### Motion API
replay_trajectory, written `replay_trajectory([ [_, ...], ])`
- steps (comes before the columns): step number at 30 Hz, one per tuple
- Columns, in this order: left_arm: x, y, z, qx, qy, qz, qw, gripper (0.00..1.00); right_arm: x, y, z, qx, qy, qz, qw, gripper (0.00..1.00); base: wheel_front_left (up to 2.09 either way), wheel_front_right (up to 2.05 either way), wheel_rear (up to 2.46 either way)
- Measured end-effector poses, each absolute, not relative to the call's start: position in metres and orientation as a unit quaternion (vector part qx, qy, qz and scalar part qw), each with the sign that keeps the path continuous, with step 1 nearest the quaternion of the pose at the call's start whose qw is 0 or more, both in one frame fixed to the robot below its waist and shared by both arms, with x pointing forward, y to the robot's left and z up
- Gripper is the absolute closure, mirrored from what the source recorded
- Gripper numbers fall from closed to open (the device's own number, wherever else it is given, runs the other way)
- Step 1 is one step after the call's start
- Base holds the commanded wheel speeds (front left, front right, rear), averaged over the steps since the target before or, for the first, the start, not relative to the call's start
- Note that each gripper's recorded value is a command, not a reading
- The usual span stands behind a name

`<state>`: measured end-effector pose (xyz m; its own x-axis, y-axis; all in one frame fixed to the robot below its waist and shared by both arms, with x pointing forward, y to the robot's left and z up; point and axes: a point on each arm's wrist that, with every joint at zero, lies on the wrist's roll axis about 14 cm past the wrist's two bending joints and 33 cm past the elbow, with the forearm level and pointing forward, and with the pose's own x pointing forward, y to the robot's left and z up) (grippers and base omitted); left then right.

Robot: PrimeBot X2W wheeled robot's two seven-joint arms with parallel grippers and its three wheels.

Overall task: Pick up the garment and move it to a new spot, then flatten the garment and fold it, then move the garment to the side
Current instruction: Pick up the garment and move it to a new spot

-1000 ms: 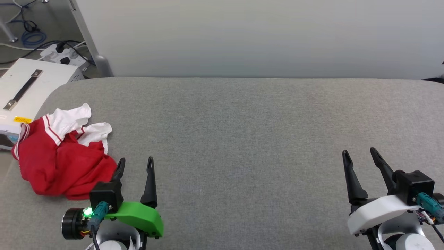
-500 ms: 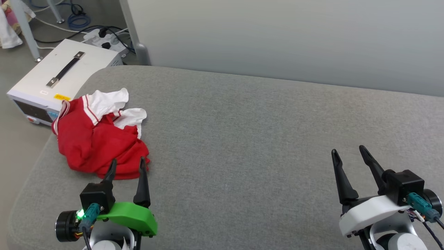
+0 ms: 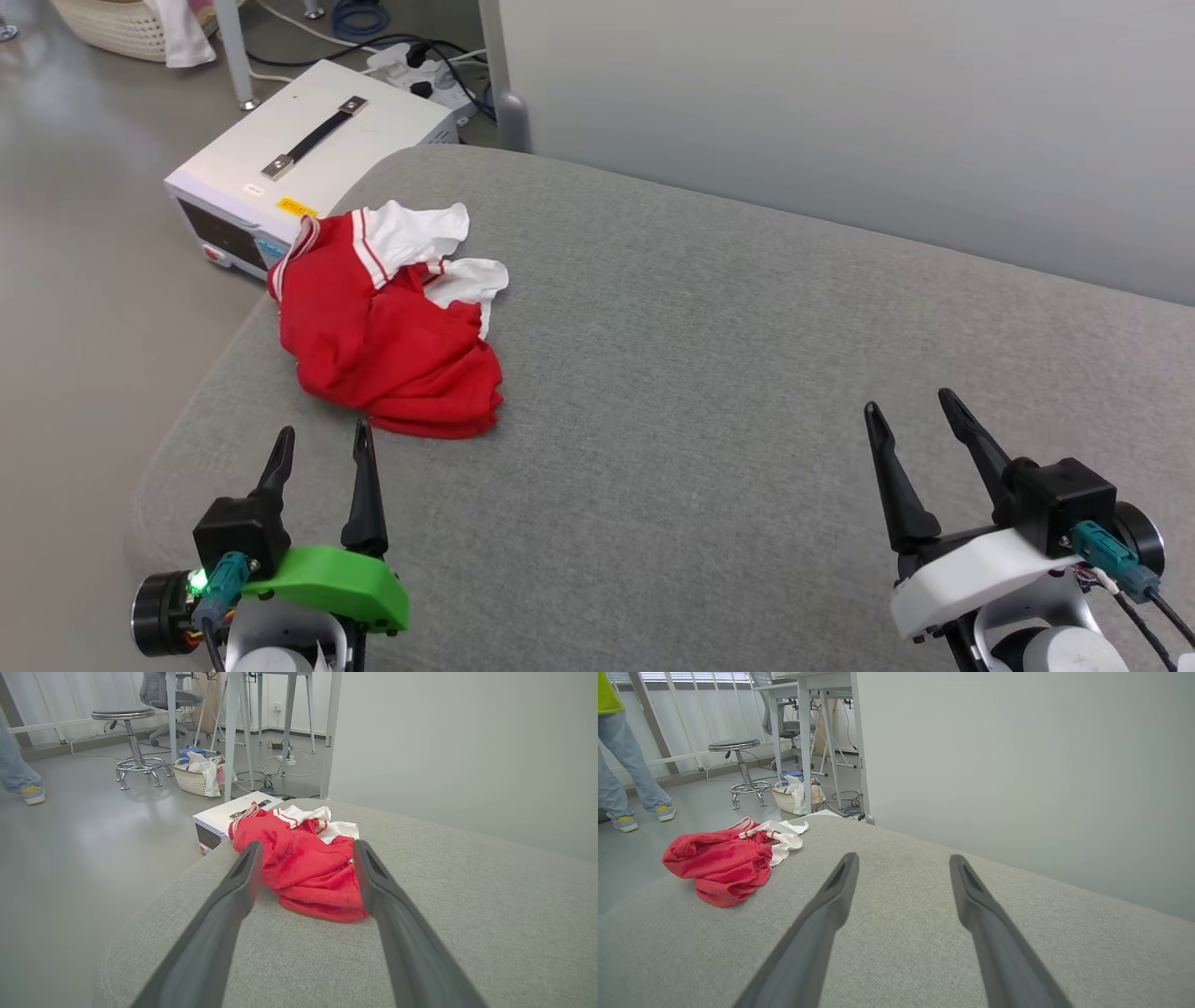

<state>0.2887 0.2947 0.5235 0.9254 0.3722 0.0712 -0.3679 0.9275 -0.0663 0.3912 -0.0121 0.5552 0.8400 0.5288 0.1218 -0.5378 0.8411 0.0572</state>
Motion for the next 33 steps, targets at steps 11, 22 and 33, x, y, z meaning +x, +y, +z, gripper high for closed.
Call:
replay_trajectory([
  [11,0.257,0.327,0.523,-0.022,-0.047,0.249,0.967,0.00,0.389,0.028,0.558,0.053,-0.055,0.333,0.940,0.00,0.00,0.00,0.00],
  [22,0.236,0.344,0.522,-0.021,-0.051,0.282,0.958,0.00,0.387,0.054,0.563,0.065,-0.062,0.368,0.926,0.00,0.00,0.00,0.00],
  [33,0.239,0.358,0.521,-0.020,-0.050,0.295,0.954,0.00,0.391,0.071,0.565,0.064,-0.064,0.395,0.914,0.00,0.00,0.00,0.00],
])
